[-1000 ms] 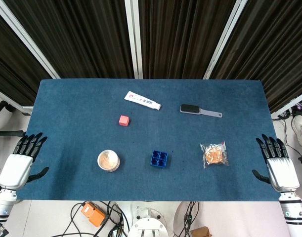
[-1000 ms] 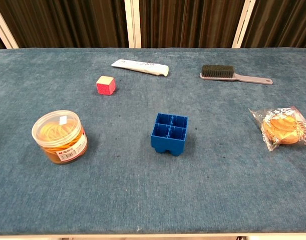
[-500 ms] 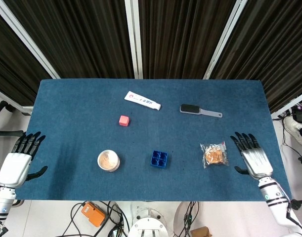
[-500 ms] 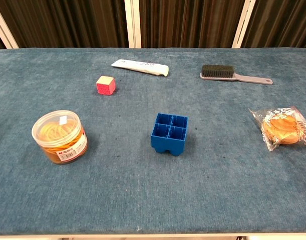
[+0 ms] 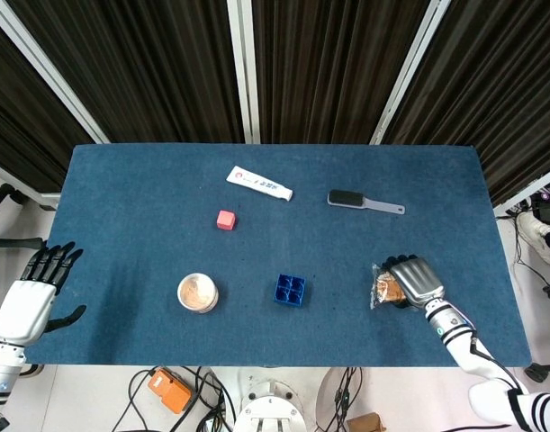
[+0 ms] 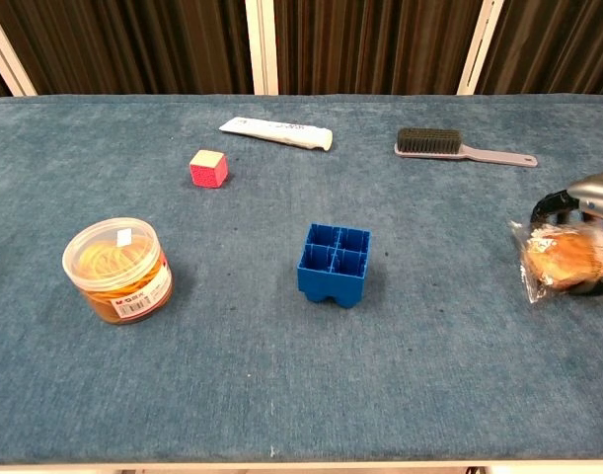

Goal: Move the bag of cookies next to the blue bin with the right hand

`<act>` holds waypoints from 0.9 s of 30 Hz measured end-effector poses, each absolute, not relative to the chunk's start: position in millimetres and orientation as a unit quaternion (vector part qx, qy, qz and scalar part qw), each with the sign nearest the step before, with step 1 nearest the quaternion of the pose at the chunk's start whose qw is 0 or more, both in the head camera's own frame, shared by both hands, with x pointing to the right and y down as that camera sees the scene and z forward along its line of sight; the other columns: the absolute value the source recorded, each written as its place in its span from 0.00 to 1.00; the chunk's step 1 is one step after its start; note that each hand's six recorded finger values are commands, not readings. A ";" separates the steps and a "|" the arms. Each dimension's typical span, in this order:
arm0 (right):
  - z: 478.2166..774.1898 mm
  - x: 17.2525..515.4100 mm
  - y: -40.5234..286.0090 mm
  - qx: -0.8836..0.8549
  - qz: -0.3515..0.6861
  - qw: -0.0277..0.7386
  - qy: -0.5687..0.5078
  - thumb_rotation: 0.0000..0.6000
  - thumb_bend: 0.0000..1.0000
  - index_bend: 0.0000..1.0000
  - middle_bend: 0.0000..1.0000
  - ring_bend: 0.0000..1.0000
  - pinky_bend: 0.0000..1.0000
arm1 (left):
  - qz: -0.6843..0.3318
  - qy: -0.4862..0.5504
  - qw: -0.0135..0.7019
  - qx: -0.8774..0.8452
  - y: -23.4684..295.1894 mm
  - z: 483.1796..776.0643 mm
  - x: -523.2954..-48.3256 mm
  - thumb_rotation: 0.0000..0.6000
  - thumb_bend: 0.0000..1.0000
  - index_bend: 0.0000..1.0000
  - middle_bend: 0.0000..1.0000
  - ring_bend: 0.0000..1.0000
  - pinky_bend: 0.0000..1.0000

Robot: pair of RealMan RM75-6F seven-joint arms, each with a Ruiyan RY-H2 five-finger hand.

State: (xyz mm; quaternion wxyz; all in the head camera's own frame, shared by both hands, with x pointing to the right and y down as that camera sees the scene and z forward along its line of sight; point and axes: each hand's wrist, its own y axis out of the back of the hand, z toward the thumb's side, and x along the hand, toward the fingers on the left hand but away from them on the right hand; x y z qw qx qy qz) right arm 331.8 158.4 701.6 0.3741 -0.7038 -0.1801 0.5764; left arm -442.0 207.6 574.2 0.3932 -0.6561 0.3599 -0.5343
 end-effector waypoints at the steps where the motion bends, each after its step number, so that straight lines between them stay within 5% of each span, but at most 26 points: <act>1: 700.0 331.1 156.1 -0.702 0.574 0.378 -0.186 1.00 0.38 0.72 0.58 0.60 0.64 | -0.534 0.360 0.393 -0.656 207.9 574.2 -442.1 1.00 0.15 0.00 0.00 0.00 0.01; 12: 680.1 245.0 82.2 -0.720 0.505 0.417 -0.232 1.00 0.38 0.67 0.58 0.59 0.63 | -0.540 0.362 0.390 -0.652 205.5 574.9 -443.3 1.00 0.15 0.00 0.00 0.00 0.01; 21: 712.9 124.9 63.5 -0.755 0.470 0.414 -0.194 1.00 0.38 0.58 0.57 0.54 0.61 | -0.541 0.375 0.386 -0.646 203.0 571.2 -451.0 1.00 0.15 0.00 0.00 0.00 0.01; 24: 724.2 106.0 67.0 -0.750 0.472 0.429 -0.177 1.00 0.38 0.46 0.50 0.46 0.57 | -0.539 0.375 0.386 -0.647 203.5 570.0 -451.4 1.00 0.15 0.00 0.00 0.00 0.01; 27: 732.9 98.4 70.1 -0.746 0.479 0.431 -0.169 1.00 0.38 0.19 0.38 0.35 0.50 | -0.534 0.376 0.390 -0.649 205.1 567.7 -450.4 1.00 0.15 0.00 0.00 0.00 0.01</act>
